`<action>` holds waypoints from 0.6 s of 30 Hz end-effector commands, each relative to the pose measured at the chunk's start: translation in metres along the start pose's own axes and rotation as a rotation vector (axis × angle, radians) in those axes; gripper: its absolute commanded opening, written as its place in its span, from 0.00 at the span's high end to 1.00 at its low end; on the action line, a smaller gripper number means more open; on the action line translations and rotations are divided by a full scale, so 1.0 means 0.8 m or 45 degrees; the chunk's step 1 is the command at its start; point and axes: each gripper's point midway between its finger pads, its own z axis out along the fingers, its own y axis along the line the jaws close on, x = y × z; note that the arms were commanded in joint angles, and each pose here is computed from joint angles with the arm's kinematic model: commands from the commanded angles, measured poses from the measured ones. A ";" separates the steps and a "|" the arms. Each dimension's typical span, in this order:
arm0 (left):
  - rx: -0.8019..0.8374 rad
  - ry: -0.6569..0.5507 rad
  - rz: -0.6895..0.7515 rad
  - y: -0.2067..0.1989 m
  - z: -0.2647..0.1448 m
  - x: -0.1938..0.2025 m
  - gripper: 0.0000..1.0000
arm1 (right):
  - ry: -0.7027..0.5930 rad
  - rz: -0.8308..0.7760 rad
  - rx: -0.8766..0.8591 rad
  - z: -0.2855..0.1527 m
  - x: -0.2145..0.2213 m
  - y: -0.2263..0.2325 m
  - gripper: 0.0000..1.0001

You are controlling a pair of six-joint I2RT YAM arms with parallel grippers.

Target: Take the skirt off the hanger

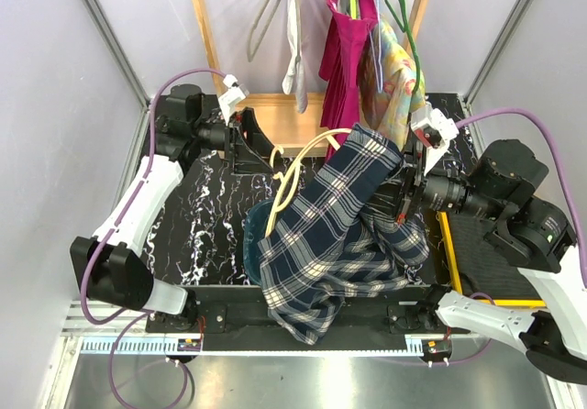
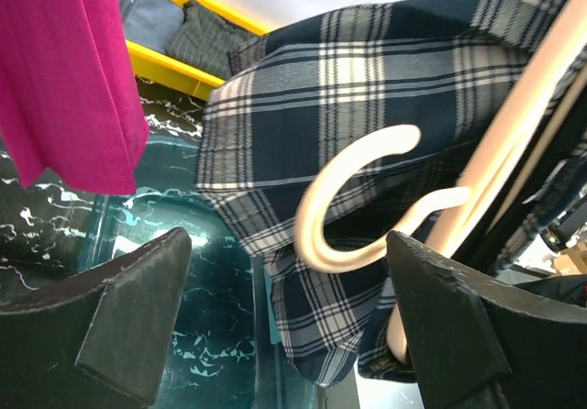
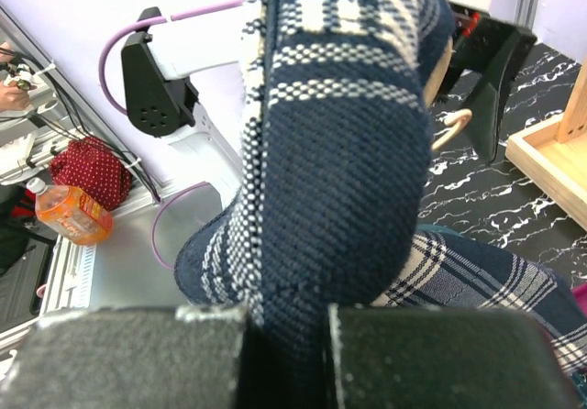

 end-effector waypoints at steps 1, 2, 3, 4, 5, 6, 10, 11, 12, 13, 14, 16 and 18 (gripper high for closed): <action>0.319 0.078 0.064 -0.062 0.007 0.000 0.10 | -0.170 -0.090 -0.070 -0.014 -0.055 0.028 1.00; 0.331 0.085 0.097 -0.071 0.009 -0.005 0.10 | -0.169 -0.093 -0.066 -0.014 -0.055 0.027 1.00; 0.343 0.091 0.109 -0.077 0.012 -0.005 0.10 | -0.177 -0.104 -0.065 -0.014 -0.058 0.027 1.00; 0.364 0.103 0.117 -0.084 0.017 -0.005 0.10 | -0.178 -0.112 -0.063 -0.014 -0.059 0.026 1.00; 0.373 0.112 0.115 -0.090 0.019 -0.008 0.10 | -0.171 -0.114 -0.061 -0.009 -0.058 0.023 1.00; 0.383 0.119 0.113 -0.094 0.021 -0.010 0.10 | -0.174 -0.117 -0.067 -0.007 -0.059 0.024 1.00; 0.424 0.139 0.184 -0.118 0.028 -0.024 0.10 | -0.154 -0.123 -0.075 0.005 -0.053 0.017 1.00; 0.425 0.142 0.184 -0.124 0.028 -0.028 0.10 | -0.150 -0.123 -0.076 0.008 -0.053 0.015 1.00; 0.425 0.143 0.210 -0.132 0.027 -0.037 0.10 | -0.152 -0.130 -0.076 0.010 -0.053 0.014 1.00; 0.424 0.145 0.210 -0.136 0.026 -0.040 0.10 | -0.156 -0.146 -0.068 0.010 -0.054 0.013 1.00; 0.423 0.149 0.199 -0.140 0.025 -0.043 0.11 | -0.163 -0.155 -0.057 0.009 -0.055 0.011 1.00; 0.422 0.151 0.203 -0.147 0.024 -0.048 0.15 | -0.177 -0.186 -0.036 0.007 -0.058 0.008 1.00; 0.414 0.151 0.188 -0.150 0.021 -0.051 0.31 | -0.185 -0.196 -0.001 0.005 -0.058 0.002 1.00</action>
